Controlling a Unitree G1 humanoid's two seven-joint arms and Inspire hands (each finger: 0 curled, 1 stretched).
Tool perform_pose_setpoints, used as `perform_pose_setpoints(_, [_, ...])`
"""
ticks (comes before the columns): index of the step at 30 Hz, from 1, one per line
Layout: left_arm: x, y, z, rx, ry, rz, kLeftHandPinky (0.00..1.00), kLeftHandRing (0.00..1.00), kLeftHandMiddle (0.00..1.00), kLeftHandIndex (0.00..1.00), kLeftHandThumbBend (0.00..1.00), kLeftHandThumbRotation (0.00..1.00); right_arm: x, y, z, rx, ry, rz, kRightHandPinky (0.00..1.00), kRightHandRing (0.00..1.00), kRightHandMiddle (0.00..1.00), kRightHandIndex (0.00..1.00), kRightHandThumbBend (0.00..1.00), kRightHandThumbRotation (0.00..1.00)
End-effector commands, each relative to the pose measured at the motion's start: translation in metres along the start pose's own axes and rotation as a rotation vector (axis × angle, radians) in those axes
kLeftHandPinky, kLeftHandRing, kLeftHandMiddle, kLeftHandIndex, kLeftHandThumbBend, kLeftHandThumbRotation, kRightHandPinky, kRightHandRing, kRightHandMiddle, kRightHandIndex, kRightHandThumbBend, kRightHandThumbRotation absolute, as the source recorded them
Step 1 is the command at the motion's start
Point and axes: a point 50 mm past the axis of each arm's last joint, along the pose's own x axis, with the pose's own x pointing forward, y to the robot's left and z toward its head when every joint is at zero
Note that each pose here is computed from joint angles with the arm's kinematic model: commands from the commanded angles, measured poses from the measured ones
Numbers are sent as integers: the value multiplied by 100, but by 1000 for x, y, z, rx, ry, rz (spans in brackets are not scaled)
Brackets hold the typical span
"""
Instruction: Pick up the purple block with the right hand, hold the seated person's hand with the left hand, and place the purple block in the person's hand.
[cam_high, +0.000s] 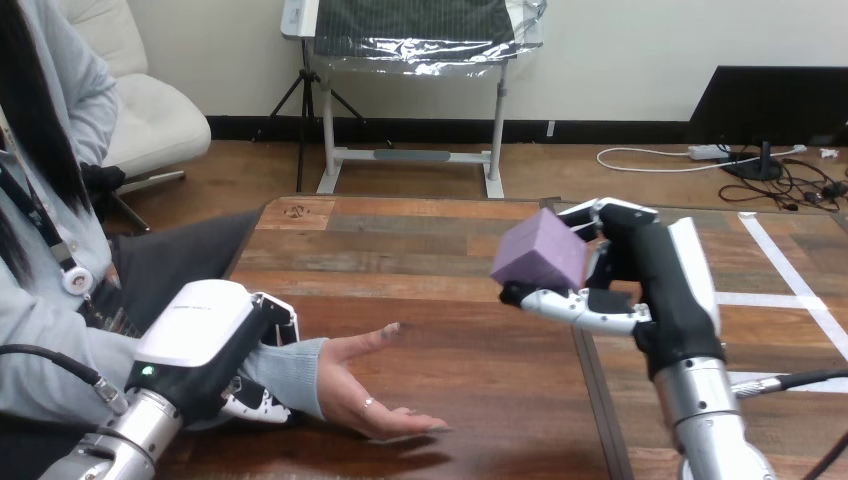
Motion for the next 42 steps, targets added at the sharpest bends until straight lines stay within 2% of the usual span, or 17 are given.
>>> perform_pose_setpoints(1, [21,29,16,6,-105,124,23,24,28,27,84,13,13,4,22,34,-95,0,4,8,13,17,33,1])
perform_pose_setpoints(17, [26,43,29,4,-160,172,24,24,27,27,83,14,8,22,26,64,-97,51,4,8,13,17,34,5])
perform_pose_setpoints(22, [28,47,33,6,-178,183,24,24,27,27,83,15,6,26,28,51,-92,66,4,8,13,17,34,10])
perform_pose_setpoints(28, [30,52,39,2,-193,193,24,24,27,28,82,16,2,33,32,89,-77,84,3,8,13,16,33,13])
perform_pose_setpoints(42, [42,63,55,0,-243,244,24,23,27,27,85,15,-8,49,44,98,-60,150,2,7,12,15,33,7])
